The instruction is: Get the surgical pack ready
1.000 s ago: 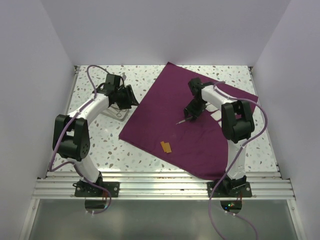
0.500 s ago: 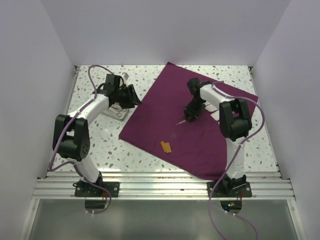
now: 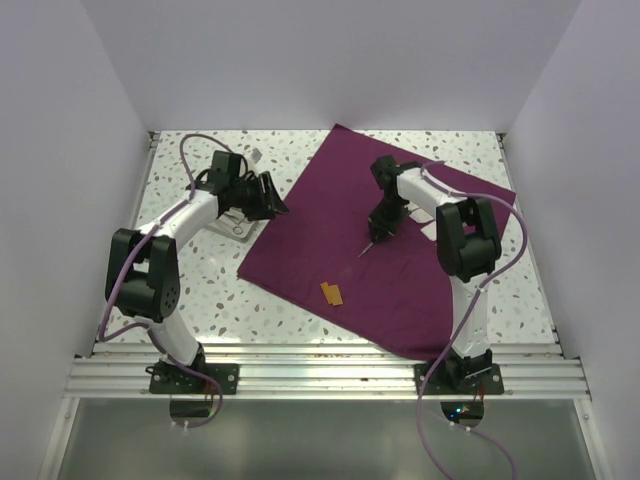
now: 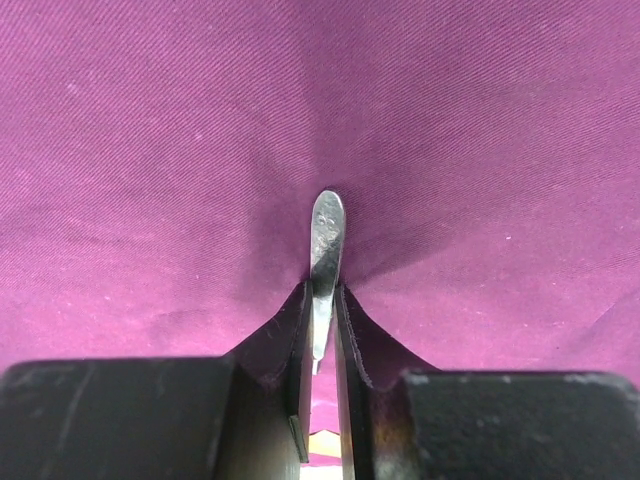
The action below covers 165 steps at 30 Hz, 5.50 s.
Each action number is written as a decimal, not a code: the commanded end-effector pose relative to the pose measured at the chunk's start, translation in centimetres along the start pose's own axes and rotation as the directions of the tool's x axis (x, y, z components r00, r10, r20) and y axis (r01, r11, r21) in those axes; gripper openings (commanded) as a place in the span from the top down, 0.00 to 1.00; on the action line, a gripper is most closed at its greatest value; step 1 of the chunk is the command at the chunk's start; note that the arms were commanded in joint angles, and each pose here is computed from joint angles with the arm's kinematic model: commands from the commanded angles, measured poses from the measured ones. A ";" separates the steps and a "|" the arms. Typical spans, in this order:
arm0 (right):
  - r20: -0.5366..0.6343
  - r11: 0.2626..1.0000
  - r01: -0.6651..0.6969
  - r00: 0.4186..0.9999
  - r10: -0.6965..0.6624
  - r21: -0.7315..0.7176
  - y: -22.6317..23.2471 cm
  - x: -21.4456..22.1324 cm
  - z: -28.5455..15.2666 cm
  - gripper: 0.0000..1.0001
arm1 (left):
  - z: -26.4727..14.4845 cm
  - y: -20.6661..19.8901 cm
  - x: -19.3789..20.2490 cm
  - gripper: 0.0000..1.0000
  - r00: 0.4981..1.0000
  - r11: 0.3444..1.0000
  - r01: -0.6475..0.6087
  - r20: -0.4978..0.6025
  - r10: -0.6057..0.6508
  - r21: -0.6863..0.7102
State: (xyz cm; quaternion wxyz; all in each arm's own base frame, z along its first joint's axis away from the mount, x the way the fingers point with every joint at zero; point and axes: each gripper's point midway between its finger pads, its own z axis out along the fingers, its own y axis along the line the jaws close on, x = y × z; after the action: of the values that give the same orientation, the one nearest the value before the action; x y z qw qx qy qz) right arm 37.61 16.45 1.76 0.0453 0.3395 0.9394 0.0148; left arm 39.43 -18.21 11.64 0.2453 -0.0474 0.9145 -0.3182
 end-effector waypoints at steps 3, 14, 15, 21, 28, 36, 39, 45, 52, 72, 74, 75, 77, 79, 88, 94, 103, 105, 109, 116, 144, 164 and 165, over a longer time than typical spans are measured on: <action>0.035 0.997 -0.001 0.999 0.004 -0.076 1.3 -0.2 -3.2 1.00 | -0.7 -2.5 -0.4 0.40 0.997 0.991 -0.077 0.021 0.075 0.106; 0.083 0.978 0.116 0.991 -0.103 -0.175 1.7 1.0 -6.7 1.00 | 0.6 -7.1 3.2 0.31 0.988 0.960 -0.118 -0.064 0.139 0.255; 0.092 0.974 0.128 0.989 -0.112 -0.189 1.9 0.9 -6.5 1.00 | 0.7 -7.4 3.6 0.31 0.989 0.960 -0.106 -0.073 0.128 0.257; 0.024 0.974 0.138 0.990 -0.136 -0.181 1.9 2.4 -5.3 0.71 | 0.3 -7.9 3.8 0.30 0.990 0.960 -0.111 -0.056 0.130 0.256; -0.003 0.982 0.141 0.990 -0.143 -0.122 2.3 5.3 -3.0 0.68 | 0.1 -7.5 4.0 0.30 0.986 0.962 -0.137 -0.060 0.155 0.235; 0.010 0.990 0.128 0.992 -0.128 -0.056 1.2 5.8 -1.8 0.72 | 0.1 -7.3 4.3 0.30 0.979 0.958 -0.161 -0.082 0.185 0.239; 0.013 0.992 0.125 0.992 -0.125 -0.033 0.5 6.0 -1.6 0.72 | 0.2 -7.2 4.4 0.30 0.978 0.957 -0.162 -0.093 0.189 0.242; 0.007 0.992 0.123 0.992 -0.123 -0.021 0.3 6.1 -0.8 0.73 | 0.3 -7.3 4.3 0.28 0.976 0.953 -0.167 -0.097 0.196 0.252; 0.014 0.992 0.123 0.992 -0.123 0.001 0.2 5.9 0.2 0.76 | 0.1 -7.0 4.3 0.28 0.975 0.953 -0.170 -0.100 0.200 0.252; 0.087 0.957 0.282 0.957 -0.276 -0.065 0.0 5.1 -4.6 1.00 | 0.2 -7.0 4.3 0.26 0.983 0.962 -0.104 -0.118 0.138 0.253; 0.091 0.934 0.339 0.940 -0.330 -0.111 0.3 5.3 -5.6 1.00 | 0.5 -7.3 4.1 0.26 0.985 0.962 -0.074 -0.130 0.111 0.263; 0.088 0.924 0.360 0.932 -0.351 -0.133 0.5 5.6 -5.8 1.00 | 0.4 -7.4 3.9 0.26 0.987 0.962 -0.063 -0.129 0.101 0.267; 0.098 0.865 0.445 0.895 -0.434 -0.234 1.7 6.5 -6.4 1.00 | 0.6 -8.1 3.7 0.26 0.988 0.952 -0.015 -0.139 0.060 0.306; 0.106 0.806 0.499 0.863 -0.493 -0.318 2.7 7.7 -7.0 1.00 | 0.8 -8.9 3.1 0.24 0.991 0.941 0.036 -0.136 0.011 0.338; 0.182 0.538 0.612 0.740 -0.647 -0.579 6.1 12.4 -11.6 1.00 | 1.9 -10.2 1.9 0.16 0.987 0.919 0.132 -0.132 -0.089 0.371; 0.217 0.478 0.635 0.710 -0.670 -0.607 7.1 13.7 -13.1 1.00 | 3.1 -9.8 3.0 0.19 0.978 0.929 0.162 -0.177 -0.107 0.332; 0.250 0.427 0.652 0.687 -0.682 -0.626 8.5 13.9 -14.8 1.00 | 4.9 -8.9 4.4 0.41 0.960 0.925 0.216 -0.241 -0.143 0.314; 0.242 0.411 0.654 0.674 -0.698 -0.635 8.7 14.3 -14.7 1.00 | 5.2 -8.8 4.1 0.67 0.961 0.923 0.217 -0.236 -0.144 0.318; 0.218 0.431 0.651 0.676 -0.704 -0.624 9.2 14.0 -14.6 0.92 | 5.1 -7.5 2.4 1.00 0.965 0.932 0.225 -0.196 -0.173 0.285; 0.129 0.539 0.661 0.686 -0.716 -0.522 9.0 13.0 -12.7 0.52 | -1.2 3.7 -3.0 1.00 0.956 0.953 0.291 0.075 -0.285 -0.085; 0.007 0.517 0.789 0.550 -0.835 -0.332 2.7 14.2 -8.1 0.44 | -6.3 16.8 -6.6 0.43 0.761 0.751 0.619 0.412 -0.502 -0.228; -0.116 0.502 0.750 0.505 -0.855 -0.432 -1.7 20.1 -4.8 0.54 | -5.5 4.2 5.1 0.47 0.979 0.974 0.200 0.062 -0.194 -0.105; -0.116 0.498 0.752 0.501 -0.858 -0.431 -1.7 20.3 -4.8 0.54 | -5.5 4.0 5.0 0.47 0.980 0.975 0.196 0.062 -0.190 -0.101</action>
State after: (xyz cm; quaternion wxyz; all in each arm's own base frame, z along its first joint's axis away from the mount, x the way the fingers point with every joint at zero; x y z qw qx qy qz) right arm 20.60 26.28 3.06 -0.0758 -0.1545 0.9715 0.1629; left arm 32.49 -12.87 9.88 0.2193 -0.1818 0.9179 -0.2764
